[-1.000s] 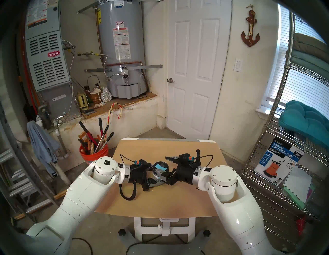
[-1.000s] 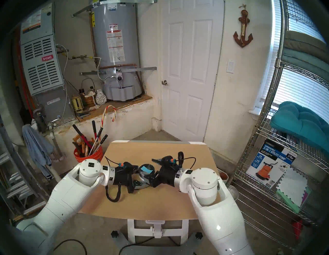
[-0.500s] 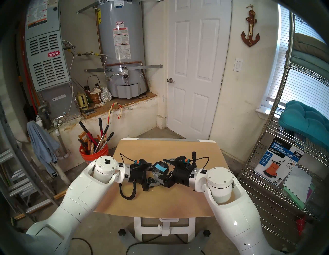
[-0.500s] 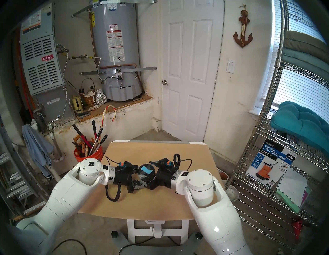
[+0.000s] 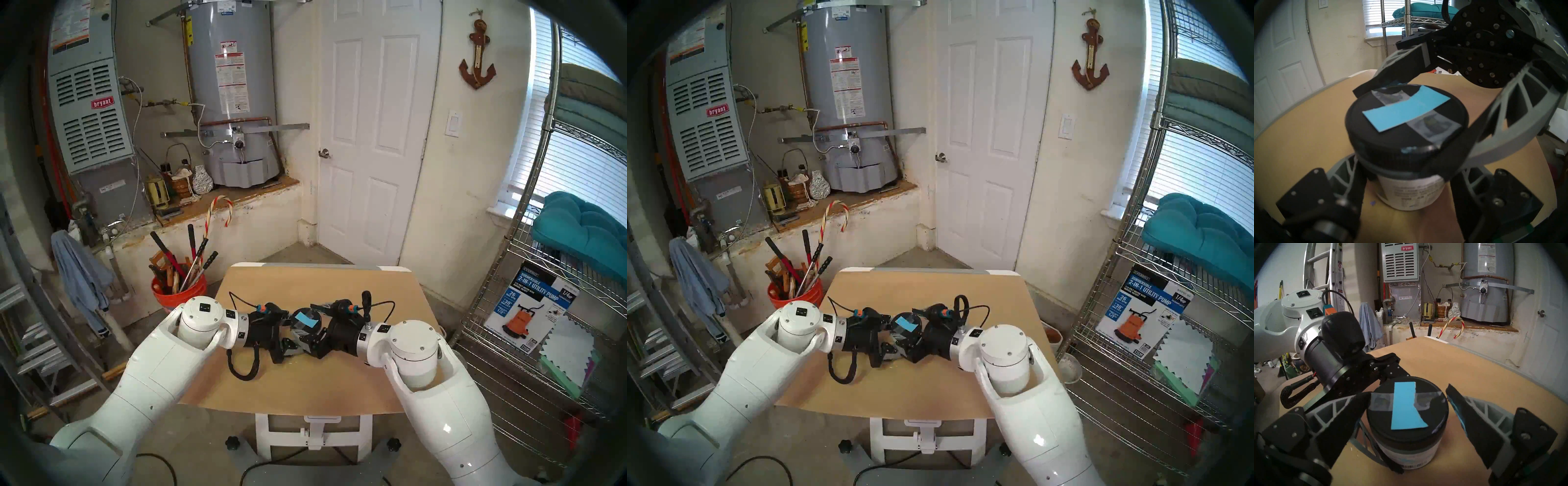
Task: Open paint jar
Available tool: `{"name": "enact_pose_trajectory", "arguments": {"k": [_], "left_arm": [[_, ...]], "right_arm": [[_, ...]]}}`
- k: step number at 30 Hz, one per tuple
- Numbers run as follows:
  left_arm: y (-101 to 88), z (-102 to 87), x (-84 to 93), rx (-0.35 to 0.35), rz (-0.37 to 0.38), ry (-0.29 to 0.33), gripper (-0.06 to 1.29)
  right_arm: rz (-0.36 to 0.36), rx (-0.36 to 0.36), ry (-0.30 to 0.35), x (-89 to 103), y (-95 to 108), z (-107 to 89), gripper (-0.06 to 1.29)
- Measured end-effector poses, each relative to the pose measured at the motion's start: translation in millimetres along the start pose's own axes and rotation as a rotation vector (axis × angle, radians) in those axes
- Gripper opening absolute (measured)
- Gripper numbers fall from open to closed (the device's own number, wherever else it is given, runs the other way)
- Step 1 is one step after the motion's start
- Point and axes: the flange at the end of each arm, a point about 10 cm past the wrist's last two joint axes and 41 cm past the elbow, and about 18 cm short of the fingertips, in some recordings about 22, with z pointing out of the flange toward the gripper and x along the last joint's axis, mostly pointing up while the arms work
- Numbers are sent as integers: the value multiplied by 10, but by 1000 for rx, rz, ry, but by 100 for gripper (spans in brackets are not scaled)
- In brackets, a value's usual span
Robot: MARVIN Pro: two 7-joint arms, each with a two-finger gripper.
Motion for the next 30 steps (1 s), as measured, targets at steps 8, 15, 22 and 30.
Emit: {"name": "enact_pose_trajectory", "arguments": {"k": [8, 15, 22, 30], "left_arm": [[-12, -16, -2, -5, 0, 0, 78], [-28, -34, -1, -14, 2, -5, 78], [-49, -48, 7, -31, 8, -15, 78], [-80, -49, 20, -51, 20, -26, 78]], "right_arm": [[-10, 52, -5, -4, 77, 13, 80], [-63, 144, -13, 12, 216, 42, 68], [-129, 244, -25, 43, 357, 68, 66], [-189, 373, -42, 86, 542, 124, 65]]}}
